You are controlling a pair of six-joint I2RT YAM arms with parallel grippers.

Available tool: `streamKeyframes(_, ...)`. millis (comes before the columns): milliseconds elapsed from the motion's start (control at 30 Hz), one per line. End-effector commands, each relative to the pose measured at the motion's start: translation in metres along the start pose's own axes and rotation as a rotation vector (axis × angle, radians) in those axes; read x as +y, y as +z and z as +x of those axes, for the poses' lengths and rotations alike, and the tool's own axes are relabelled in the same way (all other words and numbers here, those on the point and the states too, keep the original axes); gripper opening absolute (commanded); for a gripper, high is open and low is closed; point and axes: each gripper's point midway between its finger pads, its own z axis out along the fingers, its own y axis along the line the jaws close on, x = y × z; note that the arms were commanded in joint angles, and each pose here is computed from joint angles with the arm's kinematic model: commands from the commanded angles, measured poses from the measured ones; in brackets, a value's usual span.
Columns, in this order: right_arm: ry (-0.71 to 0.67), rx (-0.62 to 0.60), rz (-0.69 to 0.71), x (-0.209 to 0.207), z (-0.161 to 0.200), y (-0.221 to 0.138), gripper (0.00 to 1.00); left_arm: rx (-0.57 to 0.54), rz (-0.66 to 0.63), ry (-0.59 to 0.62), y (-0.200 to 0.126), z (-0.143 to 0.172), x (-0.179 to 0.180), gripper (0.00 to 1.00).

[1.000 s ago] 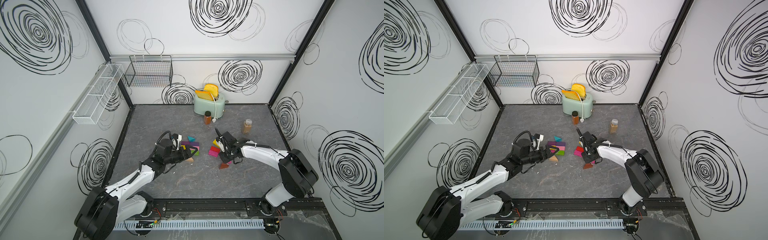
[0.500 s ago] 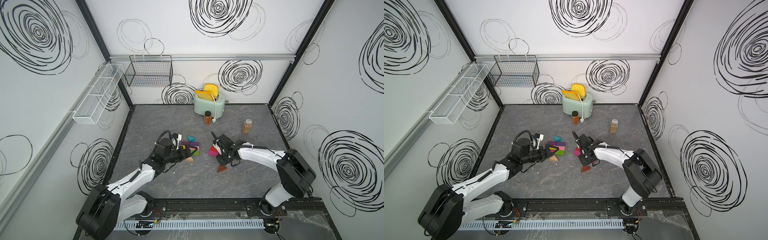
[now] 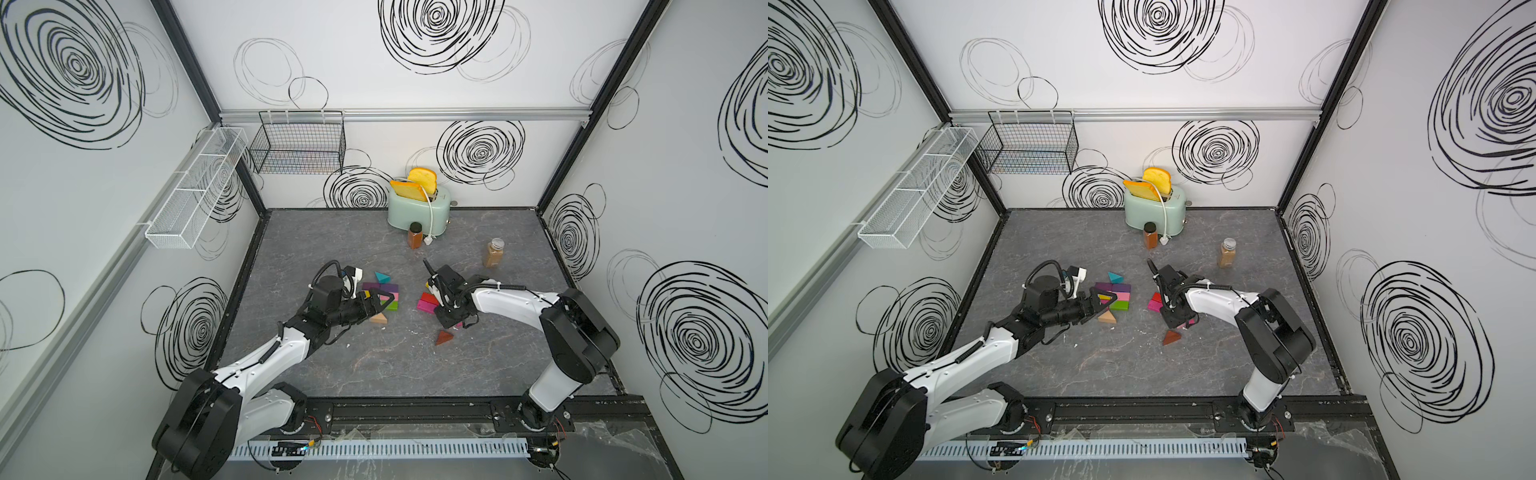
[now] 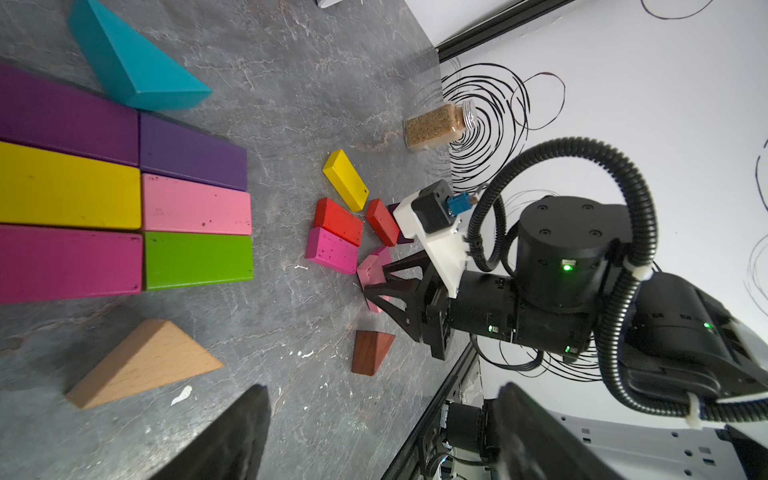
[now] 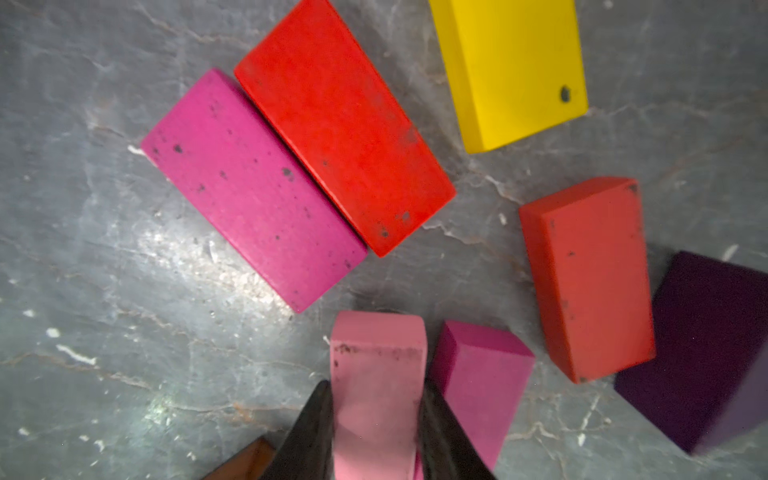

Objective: Assemble a piece of candy with building blocks
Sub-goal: Assemble the building block at the center of the board.

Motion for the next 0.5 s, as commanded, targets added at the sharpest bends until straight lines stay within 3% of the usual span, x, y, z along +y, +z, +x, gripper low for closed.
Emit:
streamKeyframes(0,-0.03,0.009,0.049,-0.009,-0.002,-0.006,0.4,-0.027,0.043,0.047,-0.001,-0.012,-0.015,0.9)
streamKeyframes(300,-0.041,0.047,0.082,-0.015,0.008,-0.008,0.41,-0.032,0.046,0.044,-0.002,-0.012,-0.015,0.9)
streamKeyframes(467,-0.003,0.0,0.07,-0.01,0.001,-0.027,0.42,-0.032,0.051,0.051,-0.003,-0.013,-0.018,0.9)
